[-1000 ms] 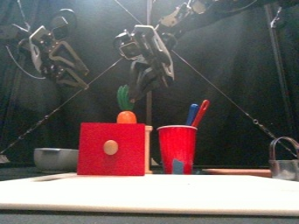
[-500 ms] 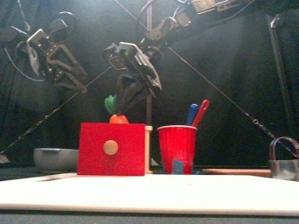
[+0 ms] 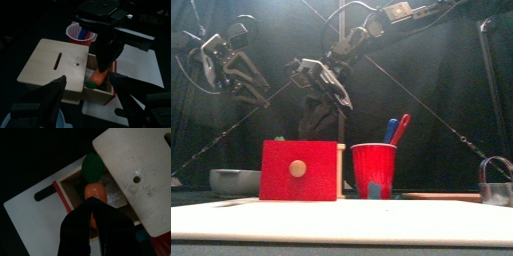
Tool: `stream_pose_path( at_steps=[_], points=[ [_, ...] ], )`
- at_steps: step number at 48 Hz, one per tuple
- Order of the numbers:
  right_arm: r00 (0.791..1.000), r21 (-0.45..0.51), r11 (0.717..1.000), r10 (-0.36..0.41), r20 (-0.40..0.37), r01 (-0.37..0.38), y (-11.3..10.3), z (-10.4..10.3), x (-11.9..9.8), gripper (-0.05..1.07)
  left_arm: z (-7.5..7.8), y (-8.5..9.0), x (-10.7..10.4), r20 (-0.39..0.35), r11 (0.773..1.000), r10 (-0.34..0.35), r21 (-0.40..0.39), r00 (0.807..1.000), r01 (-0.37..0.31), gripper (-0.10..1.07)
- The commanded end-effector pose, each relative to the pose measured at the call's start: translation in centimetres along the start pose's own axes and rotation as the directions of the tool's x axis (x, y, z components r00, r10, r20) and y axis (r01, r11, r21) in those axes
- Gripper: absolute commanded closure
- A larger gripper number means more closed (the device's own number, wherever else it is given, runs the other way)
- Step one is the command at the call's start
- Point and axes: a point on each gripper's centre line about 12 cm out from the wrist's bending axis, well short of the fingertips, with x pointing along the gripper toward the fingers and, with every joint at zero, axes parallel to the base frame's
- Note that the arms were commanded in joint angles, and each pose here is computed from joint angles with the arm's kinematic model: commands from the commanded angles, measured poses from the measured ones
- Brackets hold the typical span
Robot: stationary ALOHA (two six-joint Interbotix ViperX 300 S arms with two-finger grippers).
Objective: Topple carrot to fit into drawer
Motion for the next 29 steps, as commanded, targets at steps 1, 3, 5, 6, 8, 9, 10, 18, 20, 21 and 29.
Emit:
stream_pose_path(
  at_steps=[1,3,5,6,8,9,10,18,20,21,29],
  points=[
    [0.993,-0.004,0.999,0.043,0.110,-0.043,0.9,2.5,-2.8,0.58,0.5,-0.1,0.0,0.014,1.000,-0.002,0.000,1.000,0.002,-0.02],
    [0.992,-0.004,0.999,0.043,0.116,-0.043,0.8,2.6,-2.6,0.58,0.3,-0.1,0.0,0.010,1.000,-0.003,-0.001,1.000,0.003,-0.02],
    [0.992,-0.003,0.999,0.044,0.121,-0.044,0.8,2.8,-2.3,0.58,0.3,-0.1,0.0,0.010,1.000,-0.003,-0.001,1.000,0.003,-0.02],
    [0.992,-0.002,0.999,0.043,0.119,-0.043,0.8,2.9,-2.1,0.58,0.3,-0.1,0.0,0.010,1.000,-0.003,-0.001,1.000,0.003,-0.02],
    [0.992,-0.002,0.999,0.043,0.118,-0.043,0.8,2.9,-1.8,0.58,0.3,0.0,0.0,0.009,1.000,-0.002,0.000,1.000,0.002,-0.02],
    [0.992,-0.004,0.999,0.044,0.118,-0.044,0.9,2.9,-1.7,0.58,0.2,0.0,0.0,0.007,1.000,-0.002,0.000,1.000,0.002,-0.02],
    [0.992,-0.005,0.999,0.044,0.116,-0.044,1.0,2.9,-1.5,0.58,0.2,0.0,0.0,0.009,1.000,-0.002,0.002,1.000,0.002,-0.02],
    [0.994,-0.005,0.999,0.042,0.102,-0.041,1.2,2.7,-0.2,0.58,0.1,0.0,0.0,0.004,1.000,-0.001,0.003,1.000,0.001,-0.02],
    [0.994,0.000,0.999,0.040,0.098,-0.040,1.2,2.7,0.2,0.58,0.2,-0.1,0.0,0.006,1.000,-0.003,0.004,1.000,0.003,-0.02],
    [0.994,0.000,0.999,0.040,0.098,-0.040,1.2,2.7,0.3,0.58,0.1,0.0,0.0,0.004,1.000,-0.002,0.003,1.000,0.002,-0.02],
    [0.995,0.006,1.000,0.030,0.097,-0.030,0.9,3.0,1.1,0.58,-0.3,0.0,0.0,-0.005,1.000,-0.001,0.003,1.000,0.001,-0.02]
  ],
)
